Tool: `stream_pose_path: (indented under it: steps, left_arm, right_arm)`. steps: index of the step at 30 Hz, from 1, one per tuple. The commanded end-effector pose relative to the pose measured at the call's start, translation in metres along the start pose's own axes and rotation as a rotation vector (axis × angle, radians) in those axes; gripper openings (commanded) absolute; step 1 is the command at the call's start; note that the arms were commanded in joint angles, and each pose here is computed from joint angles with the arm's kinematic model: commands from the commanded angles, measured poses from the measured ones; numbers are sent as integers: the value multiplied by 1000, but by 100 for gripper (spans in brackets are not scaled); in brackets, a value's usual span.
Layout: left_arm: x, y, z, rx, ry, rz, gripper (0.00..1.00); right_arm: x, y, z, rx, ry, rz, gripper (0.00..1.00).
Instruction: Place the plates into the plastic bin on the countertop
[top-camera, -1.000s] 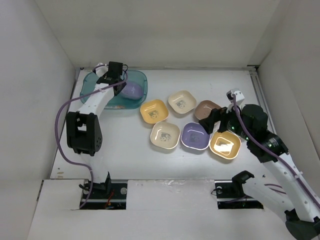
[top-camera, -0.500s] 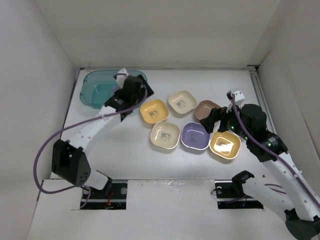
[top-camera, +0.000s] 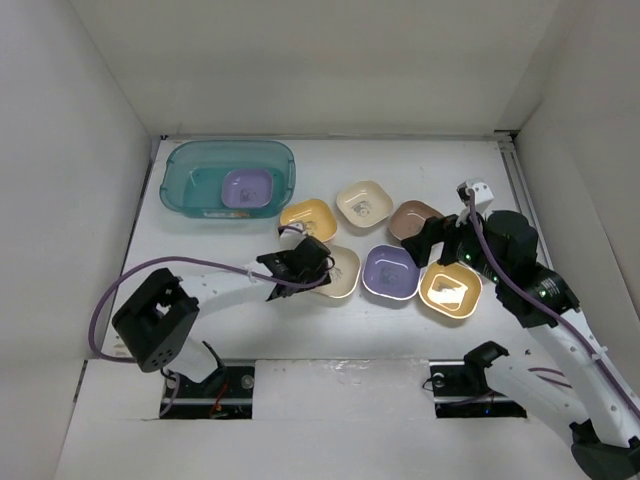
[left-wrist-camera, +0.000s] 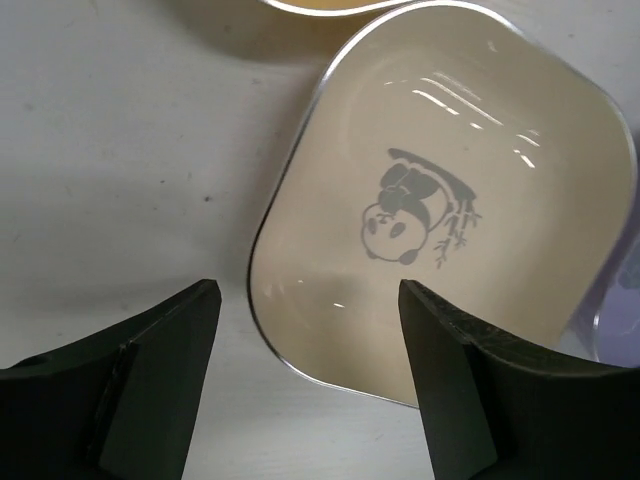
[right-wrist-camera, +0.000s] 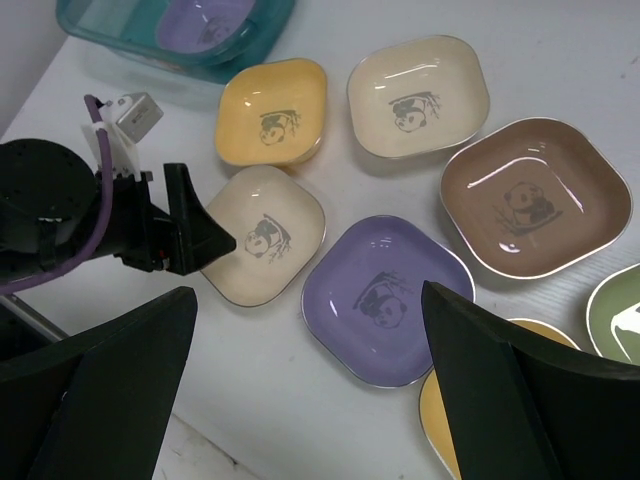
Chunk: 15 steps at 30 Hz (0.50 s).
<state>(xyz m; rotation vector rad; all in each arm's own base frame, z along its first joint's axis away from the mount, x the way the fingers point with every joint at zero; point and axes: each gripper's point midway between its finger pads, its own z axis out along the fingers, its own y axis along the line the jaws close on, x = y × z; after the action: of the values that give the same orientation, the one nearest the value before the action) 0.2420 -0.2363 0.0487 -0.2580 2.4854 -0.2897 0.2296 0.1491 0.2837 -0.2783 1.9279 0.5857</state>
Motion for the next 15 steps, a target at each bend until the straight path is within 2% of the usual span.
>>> stream_pose_path:
  steps: [1, 5, 6, 9, 10, 12, 14, 15]
  left_arm:
    - [-1, 14, 3, -46, -45, -82, 67]
    - [14, 39, -1, -88, -34, -137, 63]
    - [24, 51, 2, -115, -18, -136, 53]
    - [36, 69, 4, -159, -7, -151, 33]
    - [38, 74, 3, -176, 2, -153, 19]
    - [42, 78, -4, -182, 6, -174, 2]
    - [49, 86, -15, -199, 24, -158, 0]
    - [41, 80, -26, -176, -4, -207, 0]
  right_arm:
    - [-22, 6, -7, -12, -71, -11, 100]
    - [-24, 7, -9, -12, -69, -2, 100]
    - [-24, 7, -9, -12, -70, -2, 100]
    - [-25, 8, -12, -15, -78, -3, 100]
    - [-25, 8, -12, -15, -78, -3, 100]
    - [-27, 10, -12, -26, -85, -4, 100]
    - [-23, 9, -10, -24, -76, 6, 100]
    - [-23, 9, -10, -24, -76, 6, 100]
